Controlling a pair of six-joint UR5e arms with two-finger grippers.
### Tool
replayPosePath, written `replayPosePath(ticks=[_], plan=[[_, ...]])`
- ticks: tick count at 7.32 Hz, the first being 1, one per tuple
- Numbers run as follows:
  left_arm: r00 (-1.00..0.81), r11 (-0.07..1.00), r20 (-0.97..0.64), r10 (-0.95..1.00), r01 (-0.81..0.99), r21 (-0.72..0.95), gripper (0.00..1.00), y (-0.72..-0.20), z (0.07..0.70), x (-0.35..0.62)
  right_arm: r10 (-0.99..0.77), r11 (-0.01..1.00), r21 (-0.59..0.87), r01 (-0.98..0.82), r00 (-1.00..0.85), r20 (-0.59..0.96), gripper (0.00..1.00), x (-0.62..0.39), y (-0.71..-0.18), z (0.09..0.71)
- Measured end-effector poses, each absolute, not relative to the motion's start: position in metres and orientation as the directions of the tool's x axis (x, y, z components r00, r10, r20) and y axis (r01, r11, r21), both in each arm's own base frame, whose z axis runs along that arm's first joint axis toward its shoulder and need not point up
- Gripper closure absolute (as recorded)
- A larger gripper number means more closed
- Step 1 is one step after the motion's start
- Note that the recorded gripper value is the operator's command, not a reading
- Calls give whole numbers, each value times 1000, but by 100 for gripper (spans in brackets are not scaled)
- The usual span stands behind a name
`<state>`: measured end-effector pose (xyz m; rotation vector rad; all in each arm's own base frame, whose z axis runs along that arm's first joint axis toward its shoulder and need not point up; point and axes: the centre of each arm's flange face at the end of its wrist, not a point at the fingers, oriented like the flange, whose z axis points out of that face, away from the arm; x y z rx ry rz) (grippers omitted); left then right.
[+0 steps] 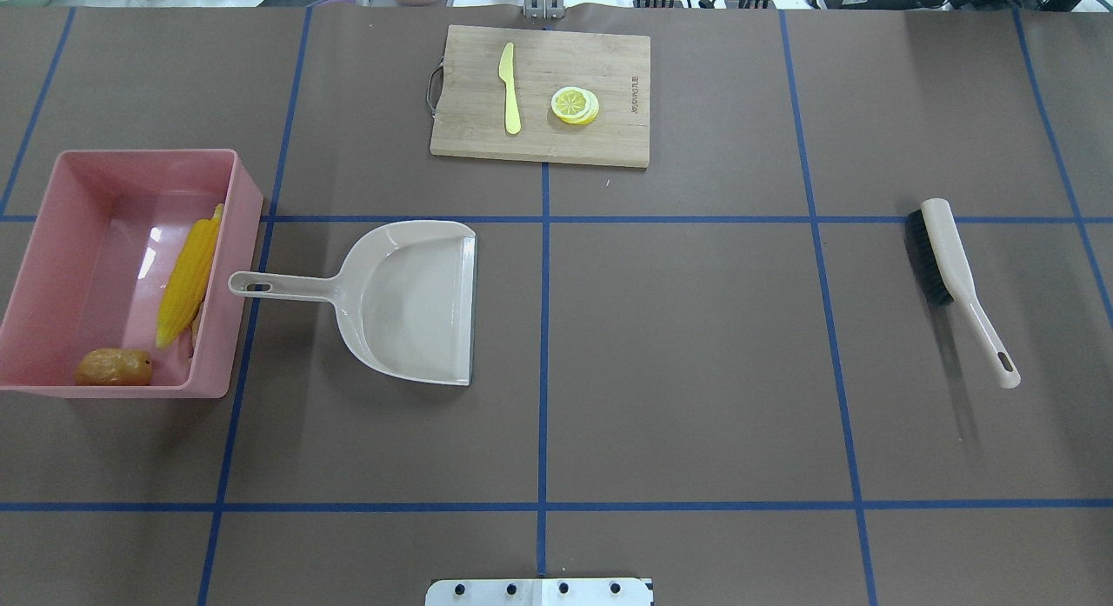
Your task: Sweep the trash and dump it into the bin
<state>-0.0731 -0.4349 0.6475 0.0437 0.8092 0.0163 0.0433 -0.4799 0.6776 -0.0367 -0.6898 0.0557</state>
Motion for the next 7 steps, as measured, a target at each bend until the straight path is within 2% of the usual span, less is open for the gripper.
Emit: replayPosePath(ticks=[7], plan=[[690, 998, -723, 34, 15, 61, 2, -432, 663, -70, 65, 998, -55, -39, 770, 635, 0, 43, -480, 679]])
